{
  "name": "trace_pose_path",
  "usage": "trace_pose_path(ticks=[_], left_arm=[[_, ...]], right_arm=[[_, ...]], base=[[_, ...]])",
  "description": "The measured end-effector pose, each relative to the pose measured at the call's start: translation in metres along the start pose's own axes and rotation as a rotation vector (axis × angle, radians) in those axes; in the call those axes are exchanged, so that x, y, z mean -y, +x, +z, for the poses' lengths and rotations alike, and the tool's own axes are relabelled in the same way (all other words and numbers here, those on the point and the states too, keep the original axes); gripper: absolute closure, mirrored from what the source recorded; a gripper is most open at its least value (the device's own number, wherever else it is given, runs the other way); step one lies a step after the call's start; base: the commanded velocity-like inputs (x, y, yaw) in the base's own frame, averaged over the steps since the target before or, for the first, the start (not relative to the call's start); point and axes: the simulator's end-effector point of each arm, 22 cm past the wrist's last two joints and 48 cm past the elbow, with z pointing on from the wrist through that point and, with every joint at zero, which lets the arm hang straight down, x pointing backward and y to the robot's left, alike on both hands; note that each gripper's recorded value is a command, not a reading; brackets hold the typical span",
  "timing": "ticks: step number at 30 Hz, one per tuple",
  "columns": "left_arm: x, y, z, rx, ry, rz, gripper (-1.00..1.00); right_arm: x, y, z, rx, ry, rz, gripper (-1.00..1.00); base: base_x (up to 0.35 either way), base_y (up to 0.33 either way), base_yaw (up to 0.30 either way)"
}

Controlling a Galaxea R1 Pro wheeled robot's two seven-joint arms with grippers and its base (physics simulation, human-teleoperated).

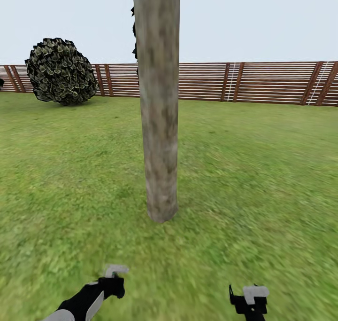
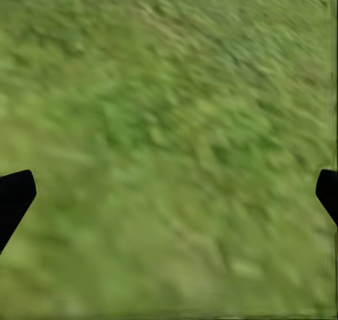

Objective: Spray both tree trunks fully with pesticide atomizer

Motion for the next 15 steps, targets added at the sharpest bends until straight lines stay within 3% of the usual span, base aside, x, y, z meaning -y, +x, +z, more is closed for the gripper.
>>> trace_pose_path(ticks=[2,5,9,15], left_arm=[[0.01,0.001,0.0,-0.067,0.012,-0.009,1.0],[0.016,-0.027,-0.003,-0.092,0.019,-0.013,1.0],[0.023,-0.043,-0.006,-0.092,0.028,-0.009,1.0],[0.024,-0.046,-0.006,-0.091,0.029,-0.004,1.0]], right_arm=[[0.01,0.002,0.0,-0.011,0.045,0.051,-1.0],[0.023,0.006,0.0,-0.026,0.095,0.111,-1.0],[0.026,0.008,-0.001,-0.03,0.107,0.126,-1.0],[0.025,0.009,-0.001,-0.032,0.107,0.129,-1.0]], base=[[0.0,0.0,0.0],[0.0,0.0,0.0],[0.138,-0.029,0.0],[0.246,-0.158,-0.065]])
